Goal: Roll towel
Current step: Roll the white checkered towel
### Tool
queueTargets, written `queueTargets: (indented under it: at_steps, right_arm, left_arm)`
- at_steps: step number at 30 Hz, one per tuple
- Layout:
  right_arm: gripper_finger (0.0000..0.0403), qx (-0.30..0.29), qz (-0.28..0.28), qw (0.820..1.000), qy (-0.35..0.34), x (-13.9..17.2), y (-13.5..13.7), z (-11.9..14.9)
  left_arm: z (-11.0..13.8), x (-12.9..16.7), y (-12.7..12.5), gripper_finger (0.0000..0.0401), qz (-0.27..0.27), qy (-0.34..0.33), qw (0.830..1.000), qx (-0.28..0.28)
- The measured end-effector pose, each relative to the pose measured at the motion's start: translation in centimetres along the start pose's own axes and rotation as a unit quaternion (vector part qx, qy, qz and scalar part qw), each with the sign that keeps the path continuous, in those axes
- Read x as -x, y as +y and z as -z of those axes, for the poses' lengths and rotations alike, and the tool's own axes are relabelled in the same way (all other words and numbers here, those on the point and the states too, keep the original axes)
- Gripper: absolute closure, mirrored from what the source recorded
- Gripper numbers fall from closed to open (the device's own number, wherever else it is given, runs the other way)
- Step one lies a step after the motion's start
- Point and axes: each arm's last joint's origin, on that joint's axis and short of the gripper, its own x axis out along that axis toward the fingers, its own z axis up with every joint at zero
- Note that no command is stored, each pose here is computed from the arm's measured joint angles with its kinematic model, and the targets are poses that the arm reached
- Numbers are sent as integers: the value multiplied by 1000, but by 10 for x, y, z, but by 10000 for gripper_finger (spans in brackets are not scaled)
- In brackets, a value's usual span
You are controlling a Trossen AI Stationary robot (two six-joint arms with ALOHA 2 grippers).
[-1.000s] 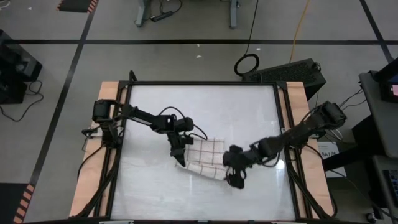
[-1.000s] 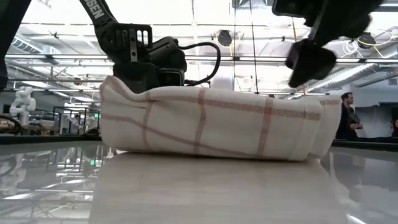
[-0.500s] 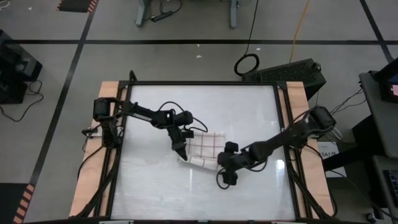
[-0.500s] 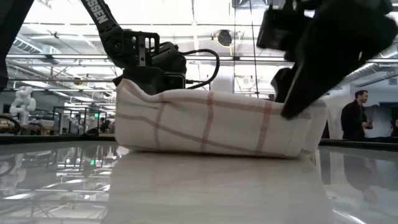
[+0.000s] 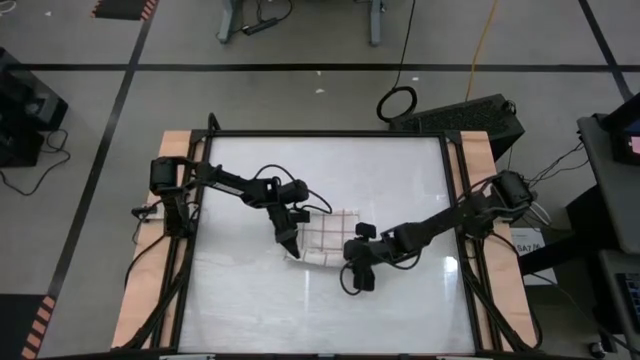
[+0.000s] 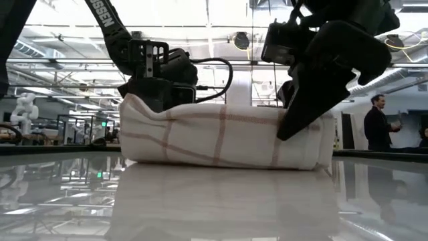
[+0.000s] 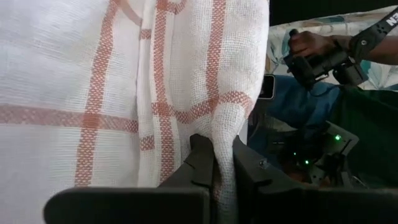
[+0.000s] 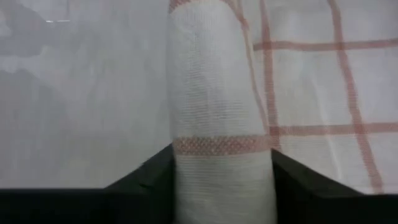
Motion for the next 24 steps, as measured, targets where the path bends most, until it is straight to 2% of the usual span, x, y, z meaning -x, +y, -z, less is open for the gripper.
queueTargets:
  at_steps: [4, 11, 19, 24]
  right_arm:
    - [293, 0, -4, 1000, -1, 0, -2, -1]
    - [389, 8, -55, 998, 1, -1, -5, -6]
    - [391, -35, -62, 997, 35, -16, -7, 1]
    - [397, -47, -62, 996, 38, -18, -7, 2]
  left_arm:
    - [0, 0, 1, 374, -17, -8, 1000, 2]
    - [-2, 1, 5, 314, -75, -41, 994, 63]
    - [0, 4, 0, 237, -70, -38, 994, 71]
    - [3, 10, -11, 216, -71, -33, 995, 62]
